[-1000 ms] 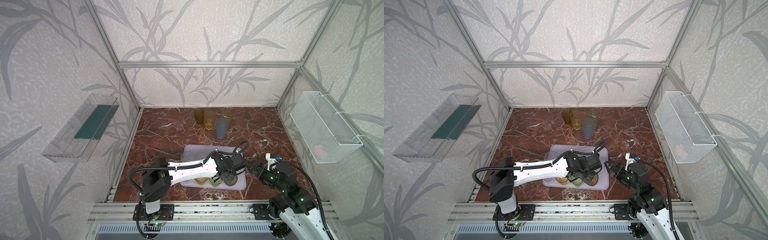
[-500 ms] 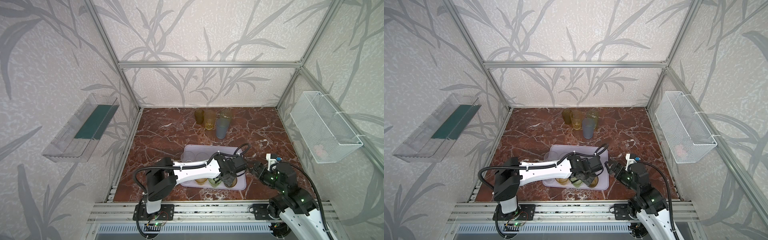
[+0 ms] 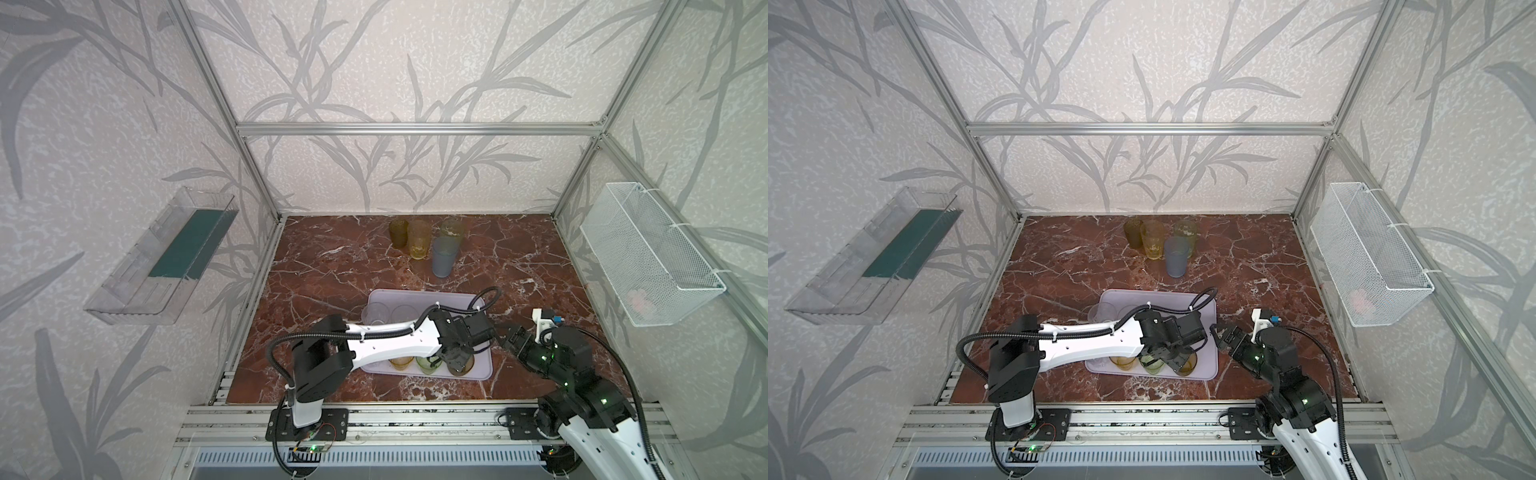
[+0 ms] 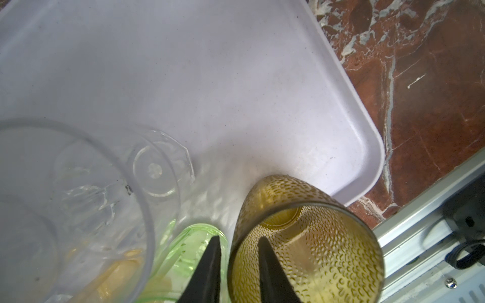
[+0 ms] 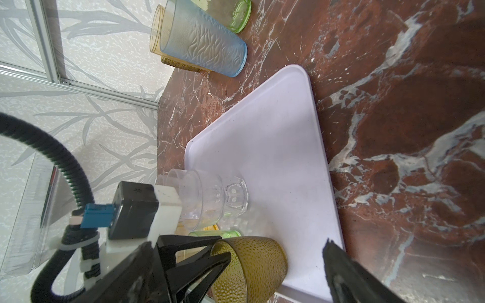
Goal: Place the glasses into the tray
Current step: 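Lower the olive textured glass onto the tray beside the green glass, then open the left gripper and draw it back from the tray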
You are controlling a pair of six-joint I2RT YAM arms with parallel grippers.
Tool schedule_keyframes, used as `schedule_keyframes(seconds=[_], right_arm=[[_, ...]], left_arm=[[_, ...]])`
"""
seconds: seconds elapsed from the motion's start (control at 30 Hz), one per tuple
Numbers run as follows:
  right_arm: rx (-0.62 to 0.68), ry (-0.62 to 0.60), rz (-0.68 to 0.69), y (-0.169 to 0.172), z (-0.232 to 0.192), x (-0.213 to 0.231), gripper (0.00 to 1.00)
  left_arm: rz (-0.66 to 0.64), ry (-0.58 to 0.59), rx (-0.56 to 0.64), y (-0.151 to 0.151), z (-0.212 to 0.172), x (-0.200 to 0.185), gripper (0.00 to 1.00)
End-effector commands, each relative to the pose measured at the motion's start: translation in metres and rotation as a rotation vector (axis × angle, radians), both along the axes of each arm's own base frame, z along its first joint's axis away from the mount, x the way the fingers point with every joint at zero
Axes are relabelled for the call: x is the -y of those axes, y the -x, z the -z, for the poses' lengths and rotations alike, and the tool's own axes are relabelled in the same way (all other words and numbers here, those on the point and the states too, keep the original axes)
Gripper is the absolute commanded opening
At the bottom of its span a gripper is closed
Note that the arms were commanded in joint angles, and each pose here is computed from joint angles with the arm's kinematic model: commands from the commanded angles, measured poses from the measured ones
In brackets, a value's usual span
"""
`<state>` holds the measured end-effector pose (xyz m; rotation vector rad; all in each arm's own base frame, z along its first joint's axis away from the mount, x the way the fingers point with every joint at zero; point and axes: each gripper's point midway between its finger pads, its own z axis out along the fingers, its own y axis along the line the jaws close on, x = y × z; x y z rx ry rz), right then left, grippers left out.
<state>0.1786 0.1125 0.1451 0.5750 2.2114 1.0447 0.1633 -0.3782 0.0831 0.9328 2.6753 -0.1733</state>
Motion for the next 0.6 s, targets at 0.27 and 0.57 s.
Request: schedule_keyframes(seconds=[0.27, 0.57], right_arm=[[-0.001, -0.019, 0.017, 0.0, 0.001, 0.001, 0.99], [0.013, -0.04, 0.025, -0.001, 0.001, 0.001, 0.99]], left_arm=[[0.011, 0.001, 0.041, -0.002, -0.031, -0.004, 0.52], [0.033, 0.02, 0.061, -0.005, -0.054, 0.0, 0.61]])
